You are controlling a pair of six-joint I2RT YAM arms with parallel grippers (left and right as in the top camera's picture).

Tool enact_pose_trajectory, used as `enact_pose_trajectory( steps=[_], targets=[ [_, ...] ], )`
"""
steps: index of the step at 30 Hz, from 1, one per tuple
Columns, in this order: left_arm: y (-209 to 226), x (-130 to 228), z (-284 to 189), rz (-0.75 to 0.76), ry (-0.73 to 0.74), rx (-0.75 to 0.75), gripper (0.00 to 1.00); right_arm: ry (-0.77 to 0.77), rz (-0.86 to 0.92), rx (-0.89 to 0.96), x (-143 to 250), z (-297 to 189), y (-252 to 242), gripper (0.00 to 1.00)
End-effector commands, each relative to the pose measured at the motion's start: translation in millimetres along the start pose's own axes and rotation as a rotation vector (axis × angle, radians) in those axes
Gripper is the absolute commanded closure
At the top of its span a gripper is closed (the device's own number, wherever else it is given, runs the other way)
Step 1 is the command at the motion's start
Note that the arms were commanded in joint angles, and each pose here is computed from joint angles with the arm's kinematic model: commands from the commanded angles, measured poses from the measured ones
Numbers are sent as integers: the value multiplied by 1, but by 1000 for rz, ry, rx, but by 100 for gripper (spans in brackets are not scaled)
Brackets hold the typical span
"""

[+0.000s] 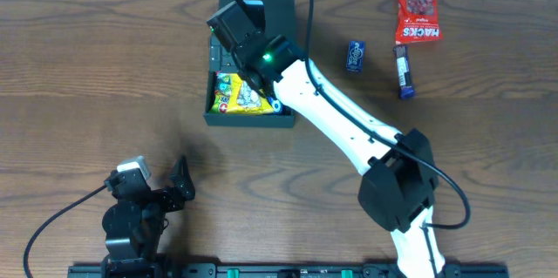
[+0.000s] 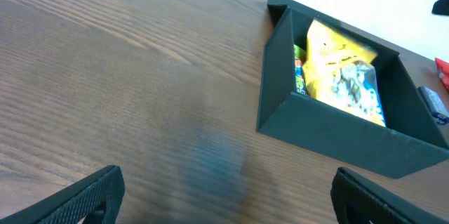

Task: Pack container
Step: 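Grasp the yellow candy bag with right gripper, drop into box, then grasp the red Macks bag with right gripper, place in box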

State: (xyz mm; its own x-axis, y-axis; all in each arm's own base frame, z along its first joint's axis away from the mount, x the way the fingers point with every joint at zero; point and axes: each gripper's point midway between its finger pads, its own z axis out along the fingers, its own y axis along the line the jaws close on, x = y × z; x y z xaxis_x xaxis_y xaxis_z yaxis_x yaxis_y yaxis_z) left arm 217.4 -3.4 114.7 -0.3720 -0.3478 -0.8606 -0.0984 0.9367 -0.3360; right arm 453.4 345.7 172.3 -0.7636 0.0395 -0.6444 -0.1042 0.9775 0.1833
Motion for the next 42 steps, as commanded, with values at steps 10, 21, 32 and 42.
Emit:
enact_pose_trajectory(
  steps=[10, 21, 32, 42],
  targets=[
    [4, 7, 3, -8, 14, -12, 5, -149, -9, 335, -118, -7, -232, 1],
    [4, 7, 3, -8, 14, -12, 5, -211, 63, 379, -135, 60, -424, 1],
    [4, 7, 3, -8, 14, -12, 5, -157, 59, 379, -80, 147, -468, 11],
    [4, 7, 3, -8, 14, -12, 5, -90, 68, 398, -55, 161, -475, 85]
  ],
)
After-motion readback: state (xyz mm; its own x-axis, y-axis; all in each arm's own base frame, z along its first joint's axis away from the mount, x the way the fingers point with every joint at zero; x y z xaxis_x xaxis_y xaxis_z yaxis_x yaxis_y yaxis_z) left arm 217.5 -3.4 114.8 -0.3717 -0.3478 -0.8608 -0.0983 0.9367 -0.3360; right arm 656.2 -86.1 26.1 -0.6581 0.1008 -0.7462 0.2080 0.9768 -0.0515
